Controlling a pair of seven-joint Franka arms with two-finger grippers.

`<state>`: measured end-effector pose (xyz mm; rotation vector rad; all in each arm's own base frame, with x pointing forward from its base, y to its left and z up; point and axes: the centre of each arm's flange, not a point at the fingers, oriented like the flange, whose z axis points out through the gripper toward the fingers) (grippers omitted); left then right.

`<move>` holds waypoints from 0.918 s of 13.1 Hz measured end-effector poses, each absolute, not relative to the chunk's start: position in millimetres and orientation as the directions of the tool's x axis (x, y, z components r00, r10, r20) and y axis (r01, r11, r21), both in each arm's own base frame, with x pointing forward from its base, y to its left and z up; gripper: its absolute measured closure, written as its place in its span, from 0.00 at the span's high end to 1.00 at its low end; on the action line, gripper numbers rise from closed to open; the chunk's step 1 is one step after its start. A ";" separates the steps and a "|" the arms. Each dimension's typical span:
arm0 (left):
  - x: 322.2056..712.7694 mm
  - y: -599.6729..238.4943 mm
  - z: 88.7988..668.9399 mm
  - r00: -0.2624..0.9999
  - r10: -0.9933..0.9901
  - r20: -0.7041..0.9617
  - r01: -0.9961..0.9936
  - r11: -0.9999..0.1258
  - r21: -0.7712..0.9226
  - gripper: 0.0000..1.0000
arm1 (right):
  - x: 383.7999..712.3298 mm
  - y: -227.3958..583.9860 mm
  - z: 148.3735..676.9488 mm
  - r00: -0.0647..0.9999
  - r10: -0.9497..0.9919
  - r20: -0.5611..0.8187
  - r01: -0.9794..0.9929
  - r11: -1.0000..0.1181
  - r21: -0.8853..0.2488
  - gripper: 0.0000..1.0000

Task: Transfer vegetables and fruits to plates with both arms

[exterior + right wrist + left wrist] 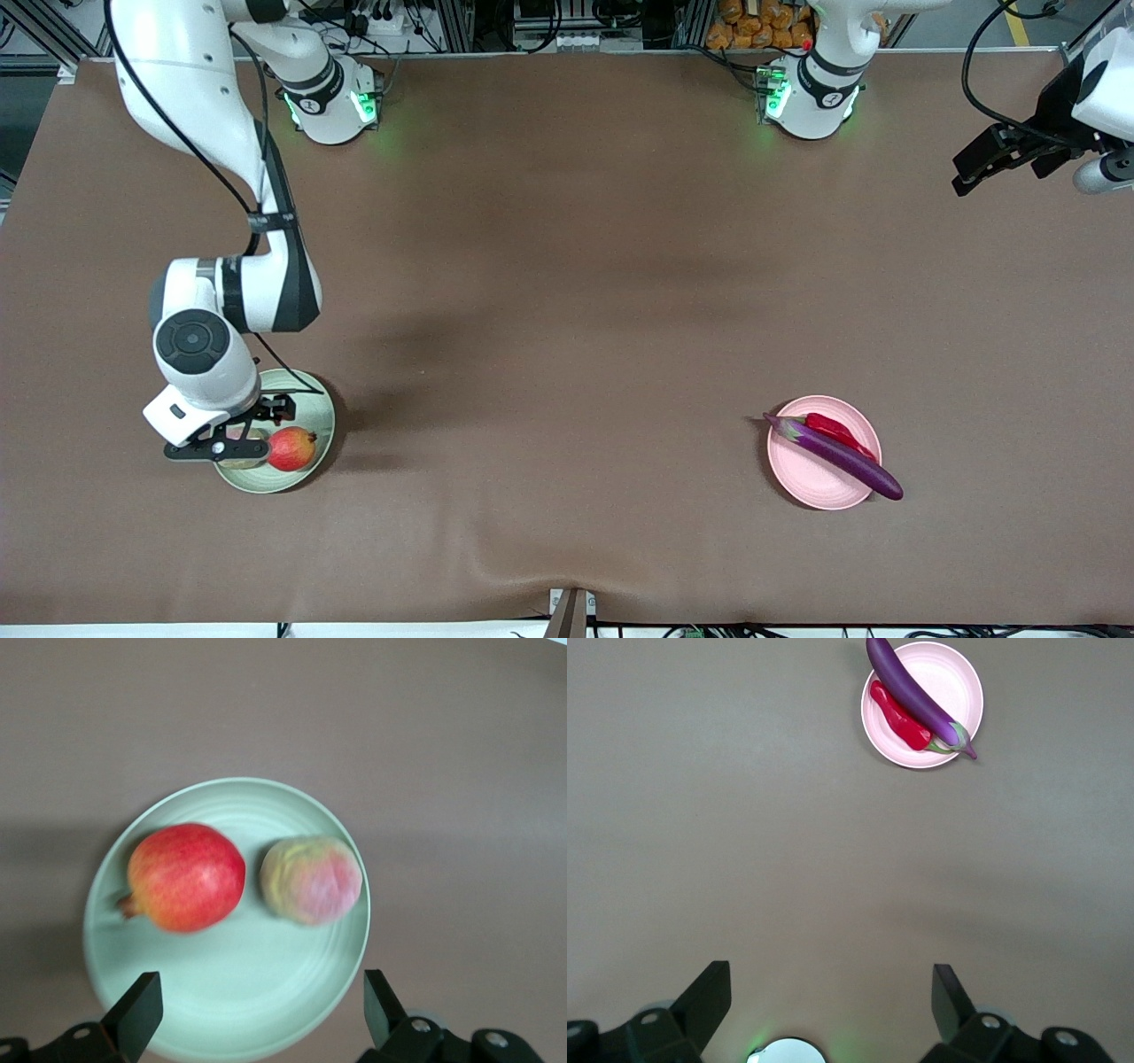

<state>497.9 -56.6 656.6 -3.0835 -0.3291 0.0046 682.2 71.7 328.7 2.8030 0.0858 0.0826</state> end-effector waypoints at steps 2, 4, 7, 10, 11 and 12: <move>497.9 -56.7 656.0 0.978 0.211 0.000 0.211 -0.977 -0.041 1.00 | 667.7 79.7 378.6 0.999 0.040 0.019 0.033 -0.960 0.279 1.00; 497.9 -56.7 655.9 0.978 0.211 0.000 0.211 -0.977 -0.041 1.00 | 650.5 69.6 431.3 0.999 0.031 -0.009 0.032 -0.988 0.148 1.00; 497.9 -56.5 655.9 0.977 0.211 0.000 0.211 -0.977 -0.041 1.00 | 623.9 13.0 499.9 1.000 0.000 -0.018 0.000 -1.000 -0.002 1.00; 497.8 -56.4 655.9 0.977 0.211 0.000 0.211 -0.977 -0.041 1.00 | 589.8 -20.7 556.3 1.000 -0.011 -0.022 -0.012 -0.998 -0.057 1.00; 497.8 -56.3 656.0 0.977 0.212 0.000 0.211 -0.977 -0.041 1.00 | 579.2 -28.4 570.5 1.000 -0.015 -0.026 -0.016 -0.998 -0.068 1.00; 497.8 -56.3 656.1 0.977 0.212 0.000 0.211 -0.977 -0.041 1.00 | 568.9 -35.0 582.9 0.999 -0.017 -0.032 -0.019 -0.997 -0.075 1.00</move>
